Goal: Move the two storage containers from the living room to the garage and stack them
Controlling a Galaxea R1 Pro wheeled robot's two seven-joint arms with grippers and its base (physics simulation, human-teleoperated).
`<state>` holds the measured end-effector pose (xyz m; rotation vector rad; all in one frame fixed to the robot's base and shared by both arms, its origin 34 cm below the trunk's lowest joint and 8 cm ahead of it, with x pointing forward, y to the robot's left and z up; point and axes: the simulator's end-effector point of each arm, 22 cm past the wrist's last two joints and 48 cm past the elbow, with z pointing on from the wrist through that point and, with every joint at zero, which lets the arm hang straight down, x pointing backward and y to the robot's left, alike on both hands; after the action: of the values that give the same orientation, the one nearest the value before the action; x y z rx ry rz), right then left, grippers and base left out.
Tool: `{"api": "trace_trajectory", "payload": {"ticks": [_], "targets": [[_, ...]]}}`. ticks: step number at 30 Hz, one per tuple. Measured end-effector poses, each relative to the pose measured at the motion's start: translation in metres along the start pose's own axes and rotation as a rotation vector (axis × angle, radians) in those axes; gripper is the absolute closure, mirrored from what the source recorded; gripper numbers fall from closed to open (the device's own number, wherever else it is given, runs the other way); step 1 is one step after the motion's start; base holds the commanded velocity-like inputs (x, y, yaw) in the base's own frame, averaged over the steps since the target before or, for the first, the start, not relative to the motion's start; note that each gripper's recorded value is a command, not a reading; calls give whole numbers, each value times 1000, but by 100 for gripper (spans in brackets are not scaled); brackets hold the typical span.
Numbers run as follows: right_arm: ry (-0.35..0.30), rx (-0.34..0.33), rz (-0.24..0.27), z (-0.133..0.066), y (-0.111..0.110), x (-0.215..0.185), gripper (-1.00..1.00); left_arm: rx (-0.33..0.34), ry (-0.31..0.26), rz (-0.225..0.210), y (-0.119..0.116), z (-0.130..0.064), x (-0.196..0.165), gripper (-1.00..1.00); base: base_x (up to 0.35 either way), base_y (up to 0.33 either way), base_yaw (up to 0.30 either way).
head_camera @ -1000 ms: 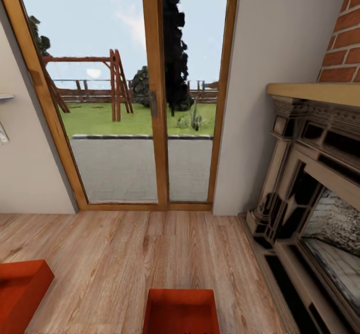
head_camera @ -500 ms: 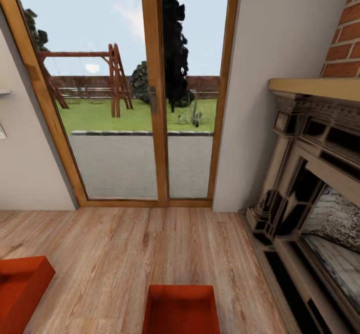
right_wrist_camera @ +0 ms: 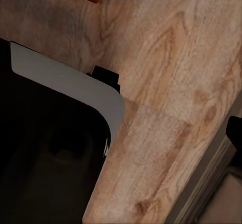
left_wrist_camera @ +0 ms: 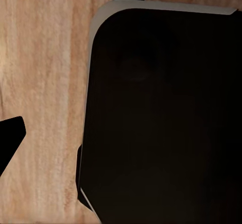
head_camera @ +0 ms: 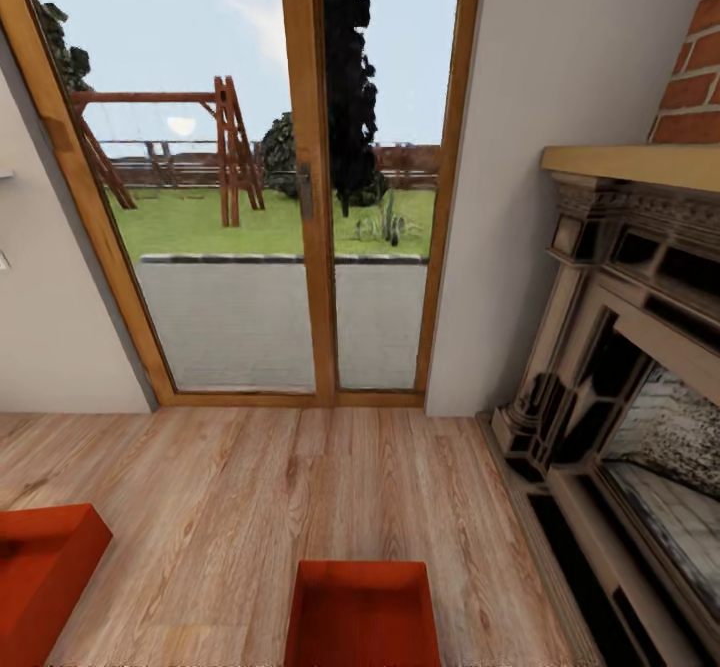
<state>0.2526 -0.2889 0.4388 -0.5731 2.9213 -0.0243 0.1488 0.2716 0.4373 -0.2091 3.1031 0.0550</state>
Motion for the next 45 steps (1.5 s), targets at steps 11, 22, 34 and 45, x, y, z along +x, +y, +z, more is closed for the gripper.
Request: {"api": "trace_trajectory", "payload": {"ticks": [11,22,34,45], "targets": [[16,-6,0,1,2,7,-100,-2,17,1,1,0,7,-100,0,0,0],[33,-12,0,1,4,13,-100,-5,35,1,2,0,13,-100,0,0,0],[49,-22,1,2,10,19,-100,-7,53,2,3,-1,21,-100,0,0,0],[67,-29,2,3,13,26,-100,-10,71,3,4,-1,27,-100,0,0,0]]}}
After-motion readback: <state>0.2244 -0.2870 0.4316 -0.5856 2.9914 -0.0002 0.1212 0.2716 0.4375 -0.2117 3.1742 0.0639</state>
